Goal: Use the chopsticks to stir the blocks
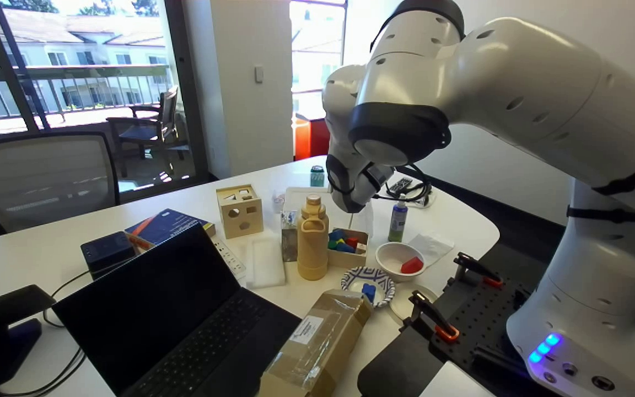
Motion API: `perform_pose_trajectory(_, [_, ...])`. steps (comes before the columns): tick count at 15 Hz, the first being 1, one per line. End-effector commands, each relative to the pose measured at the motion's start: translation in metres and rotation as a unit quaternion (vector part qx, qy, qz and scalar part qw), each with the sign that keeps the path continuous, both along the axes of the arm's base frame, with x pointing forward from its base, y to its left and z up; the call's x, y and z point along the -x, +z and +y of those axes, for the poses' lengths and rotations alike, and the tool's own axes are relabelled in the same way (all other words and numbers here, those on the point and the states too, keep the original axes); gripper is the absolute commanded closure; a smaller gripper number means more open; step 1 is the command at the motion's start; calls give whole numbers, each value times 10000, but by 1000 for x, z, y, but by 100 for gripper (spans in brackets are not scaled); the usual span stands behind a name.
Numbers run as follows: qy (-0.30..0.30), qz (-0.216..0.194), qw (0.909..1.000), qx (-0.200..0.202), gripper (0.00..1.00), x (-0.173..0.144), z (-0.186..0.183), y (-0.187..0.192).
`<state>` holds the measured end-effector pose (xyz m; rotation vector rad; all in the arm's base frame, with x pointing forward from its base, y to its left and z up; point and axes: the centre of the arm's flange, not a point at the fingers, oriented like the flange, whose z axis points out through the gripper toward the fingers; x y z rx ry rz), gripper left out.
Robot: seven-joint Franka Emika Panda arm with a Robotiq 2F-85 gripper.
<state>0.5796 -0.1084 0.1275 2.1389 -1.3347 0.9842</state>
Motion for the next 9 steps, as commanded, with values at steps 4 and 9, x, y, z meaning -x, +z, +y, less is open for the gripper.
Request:
perform_pose_trajectory(4, [-216,-106,9995,-182,98,17,15,26])
perform_pose_trajectory(9, [-275,34,9992,-291,98,33,24,25])
